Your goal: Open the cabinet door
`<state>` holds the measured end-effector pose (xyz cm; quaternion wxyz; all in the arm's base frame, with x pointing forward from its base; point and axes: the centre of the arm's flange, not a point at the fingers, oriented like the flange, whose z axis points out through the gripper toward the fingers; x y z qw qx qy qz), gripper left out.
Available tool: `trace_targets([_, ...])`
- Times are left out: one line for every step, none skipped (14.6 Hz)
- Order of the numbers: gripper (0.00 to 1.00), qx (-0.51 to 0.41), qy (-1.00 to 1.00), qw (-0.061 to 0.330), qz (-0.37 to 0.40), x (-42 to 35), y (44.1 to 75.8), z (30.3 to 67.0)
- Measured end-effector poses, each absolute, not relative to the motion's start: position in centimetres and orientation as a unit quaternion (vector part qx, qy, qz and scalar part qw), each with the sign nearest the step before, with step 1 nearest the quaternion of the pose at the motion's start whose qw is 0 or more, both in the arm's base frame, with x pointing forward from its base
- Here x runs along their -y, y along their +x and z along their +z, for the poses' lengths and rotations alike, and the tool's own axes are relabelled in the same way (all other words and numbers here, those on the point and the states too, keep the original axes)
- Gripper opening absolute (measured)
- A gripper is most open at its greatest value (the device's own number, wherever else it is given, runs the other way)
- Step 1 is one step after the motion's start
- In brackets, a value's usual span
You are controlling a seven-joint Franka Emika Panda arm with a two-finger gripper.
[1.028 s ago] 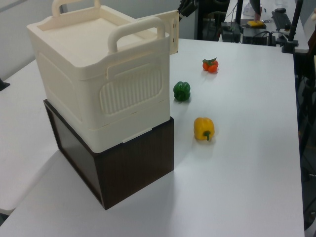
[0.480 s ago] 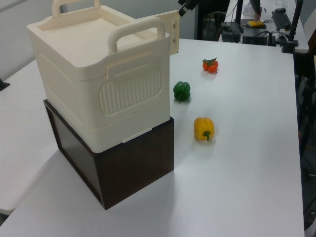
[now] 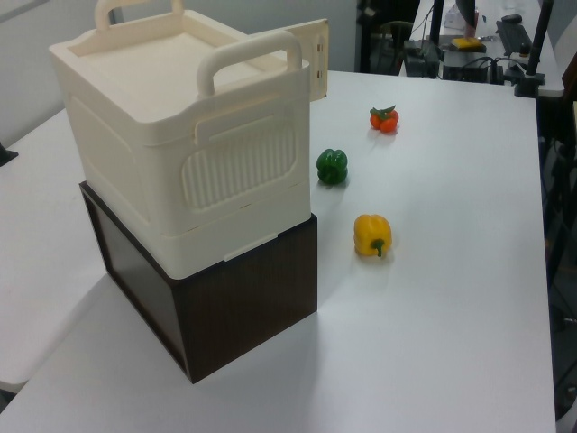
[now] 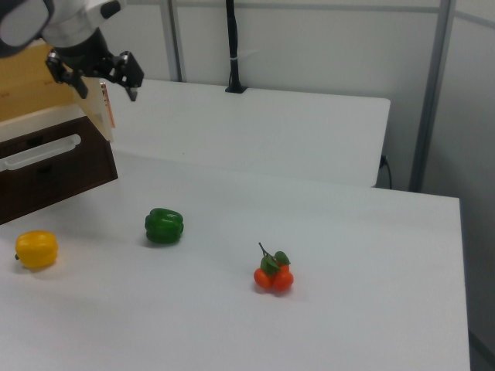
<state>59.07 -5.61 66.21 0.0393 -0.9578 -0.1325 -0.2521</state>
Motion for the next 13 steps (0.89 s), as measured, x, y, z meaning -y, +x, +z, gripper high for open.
trace_targets([1.0, 0.112, -0.965, 0.05, -0.233, 5.6, 58.0, 66.7])
trace_targets([1.0, 0.094, -0.971, 0.059, -0.211, 5.5, 57.0, 67.0])
trace_targets([1.0, 0.078, -0.978, 0.065, -0.184, 5.3, 55.9, 67.2])
trace_targets([1.0, 0.063, -0.984, 0.068, -0.154, 5.1, 54.9, 67.2])
trace_targets([1.0, 0.049, -0.989, 0.068, -0.126, 4.9, 53.9, 67.2])
trace_targets([1.0, 0.038, -0.991, 0.069, -0.108, 4.7, 53.2, 67.3])
trace_targets([1.0, 0.023, -0.993, 0.07, -0.095, 4.5, 52.6, 67.5])
trace_targets([1.0, 0.004, -0.993, 0.071, -0.089, 4.3, 52.1, 67.8])
trace_targets([1.0, -0.012, -0.993, 0.073, -0.088, 4.0, 51.8, 68.1])
trace_targets([1.0, -0.022, -0.993, 0.075, -0.088, 3.3, 51.8, 68.2])
trace_targets([1.0, -0.027, -0.993, 0.076, -0.086, 2.5, 51.8, 68.2])
trace_targets([1.0, -0.028, -0.993, 0.075, -0.083, 1.6, 51.9, 68.0])
trace_targets([1.0, -0.025, -0.994, 0.071, -0.079, 0.8, 52.0, 67.8])
